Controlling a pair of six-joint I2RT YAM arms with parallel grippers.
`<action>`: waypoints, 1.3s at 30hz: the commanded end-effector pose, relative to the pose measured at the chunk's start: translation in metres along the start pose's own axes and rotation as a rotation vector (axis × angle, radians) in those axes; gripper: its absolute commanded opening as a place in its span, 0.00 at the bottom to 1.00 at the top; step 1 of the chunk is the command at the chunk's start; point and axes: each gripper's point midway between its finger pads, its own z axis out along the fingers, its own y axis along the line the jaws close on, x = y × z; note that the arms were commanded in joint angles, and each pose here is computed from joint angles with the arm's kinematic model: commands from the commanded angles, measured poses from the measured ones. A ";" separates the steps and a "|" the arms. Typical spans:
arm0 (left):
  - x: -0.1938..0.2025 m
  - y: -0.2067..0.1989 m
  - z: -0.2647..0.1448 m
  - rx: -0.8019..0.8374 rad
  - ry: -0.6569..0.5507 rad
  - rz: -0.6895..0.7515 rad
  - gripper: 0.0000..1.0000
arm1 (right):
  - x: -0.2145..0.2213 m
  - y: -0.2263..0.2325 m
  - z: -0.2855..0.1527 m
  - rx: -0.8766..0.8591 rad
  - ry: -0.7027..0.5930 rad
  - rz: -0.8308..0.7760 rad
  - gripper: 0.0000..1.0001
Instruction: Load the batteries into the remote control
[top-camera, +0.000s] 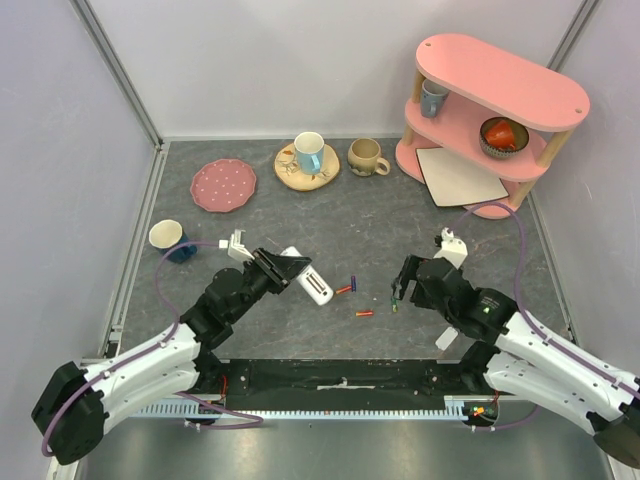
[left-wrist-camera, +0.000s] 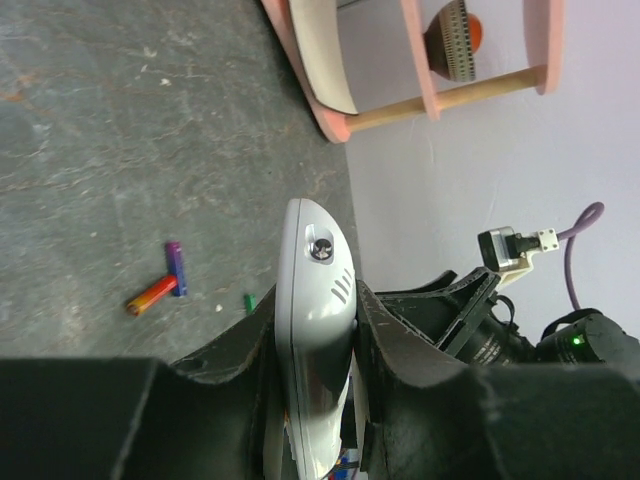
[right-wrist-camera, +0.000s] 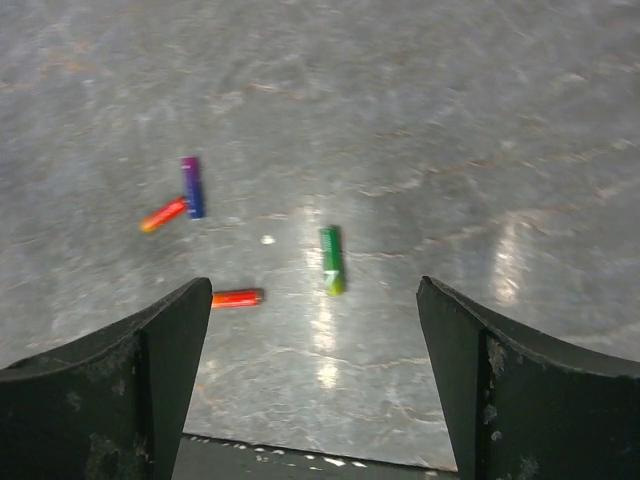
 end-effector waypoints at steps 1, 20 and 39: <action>-0.005 0.006 -0.004 0.007 -0.038 -0.008 0.02 | 0.008 -0.050 -0.004 0.217 -0.029 0.070 0.92; 0.012 0.031 -0.011 -0.008 0.004 -0.023 0.02 | 0.017 -0.094 -0.025 0.594 0.043 0.120 0.94; 0.019 0.024 -0.012 0.035 0.036 -0.052 0.02 | 0.060 -0.093 0.001 0.643 0.071 0.448 0.94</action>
